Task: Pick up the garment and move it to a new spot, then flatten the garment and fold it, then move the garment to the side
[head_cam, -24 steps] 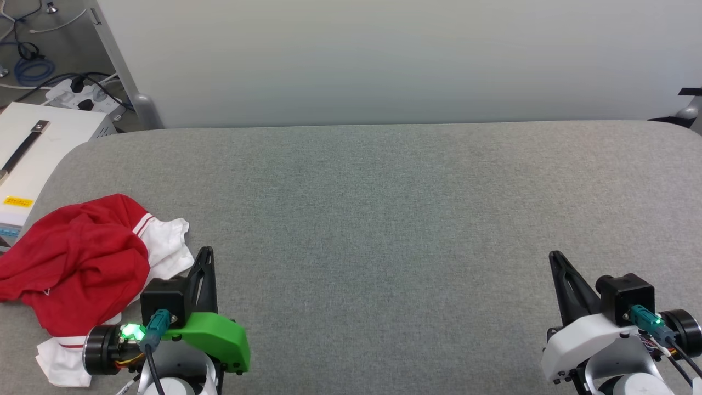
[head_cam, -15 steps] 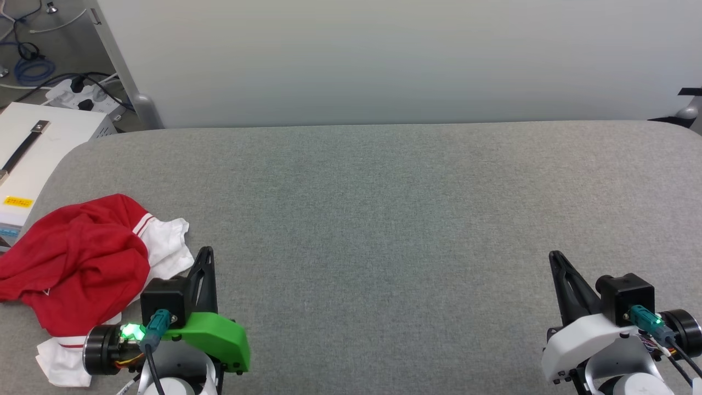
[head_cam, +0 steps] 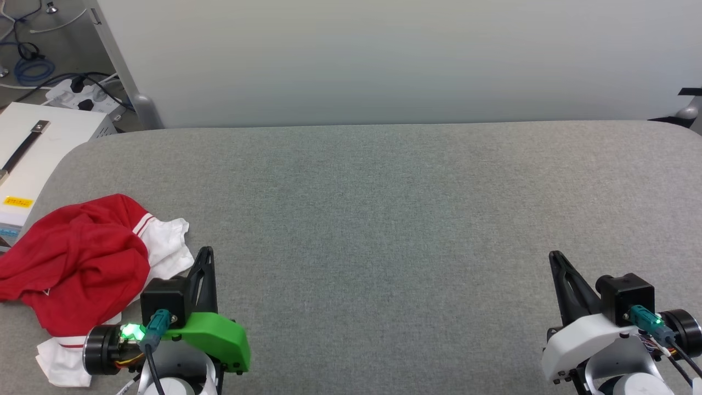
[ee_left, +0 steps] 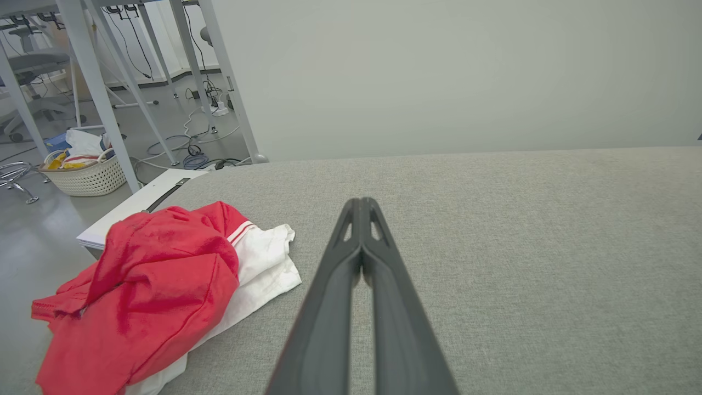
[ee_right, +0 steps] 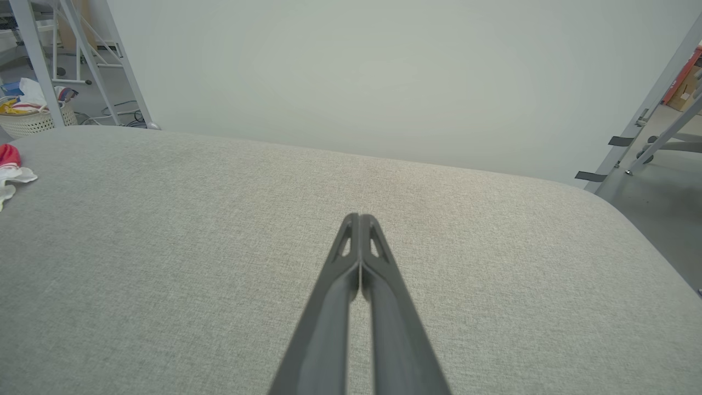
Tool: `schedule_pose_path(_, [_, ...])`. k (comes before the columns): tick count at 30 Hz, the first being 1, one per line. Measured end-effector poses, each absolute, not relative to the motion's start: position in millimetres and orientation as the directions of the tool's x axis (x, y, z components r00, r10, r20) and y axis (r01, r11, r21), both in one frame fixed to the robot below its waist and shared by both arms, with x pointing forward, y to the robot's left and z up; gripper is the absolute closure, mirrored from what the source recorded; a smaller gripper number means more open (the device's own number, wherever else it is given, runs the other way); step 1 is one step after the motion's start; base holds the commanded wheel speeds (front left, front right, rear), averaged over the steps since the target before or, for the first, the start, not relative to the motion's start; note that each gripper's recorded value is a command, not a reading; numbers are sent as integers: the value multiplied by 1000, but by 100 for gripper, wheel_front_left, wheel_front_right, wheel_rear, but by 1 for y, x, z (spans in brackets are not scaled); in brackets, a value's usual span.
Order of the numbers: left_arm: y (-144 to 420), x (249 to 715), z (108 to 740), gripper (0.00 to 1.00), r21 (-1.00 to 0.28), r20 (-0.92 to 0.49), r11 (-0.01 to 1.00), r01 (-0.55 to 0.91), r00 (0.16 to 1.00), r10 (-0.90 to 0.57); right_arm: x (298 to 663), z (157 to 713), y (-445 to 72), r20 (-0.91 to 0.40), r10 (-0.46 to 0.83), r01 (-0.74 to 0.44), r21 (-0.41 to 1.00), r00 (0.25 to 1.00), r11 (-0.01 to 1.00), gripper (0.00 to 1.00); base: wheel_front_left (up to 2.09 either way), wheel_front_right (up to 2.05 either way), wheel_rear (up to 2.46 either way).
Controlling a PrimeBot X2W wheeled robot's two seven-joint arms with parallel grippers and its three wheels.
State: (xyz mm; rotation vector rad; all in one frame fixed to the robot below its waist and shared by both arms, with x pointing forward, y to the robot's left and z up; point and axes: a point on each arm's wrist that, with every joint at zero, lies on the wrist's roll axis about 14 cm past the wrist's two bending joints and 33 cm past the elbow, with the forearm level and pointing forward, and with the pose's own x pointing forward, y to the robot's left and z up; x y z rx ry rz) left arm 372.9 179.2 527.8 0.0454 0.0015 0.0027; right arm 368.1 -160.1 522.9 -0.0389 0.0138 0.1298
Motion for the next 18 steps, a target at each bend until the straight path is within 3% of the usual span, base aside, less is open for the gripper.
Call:
schedule_pose_path(15, [179, 373, 528, 100, 45, -2, 999, -3, 1000, 3, 368, 523, -160, -16, 129, -130, -38, 991, 991, 100, 0, 0, 0])
schedule_pose_path(16, [179, 373, 528, 0, 45, -2, 999, -3, 1000, 3, 368, 523, -160, -16, 129, -130, -38, 992, 991, 0, 0, 0, 0])
schedule_pose_path(18, [179, 373, 528, 0, 45, -2, 999, -3, 1000, 3, 368, 523, -160, -17, 129, -130, -37, 991, 991, 0, 0, 0, 0])
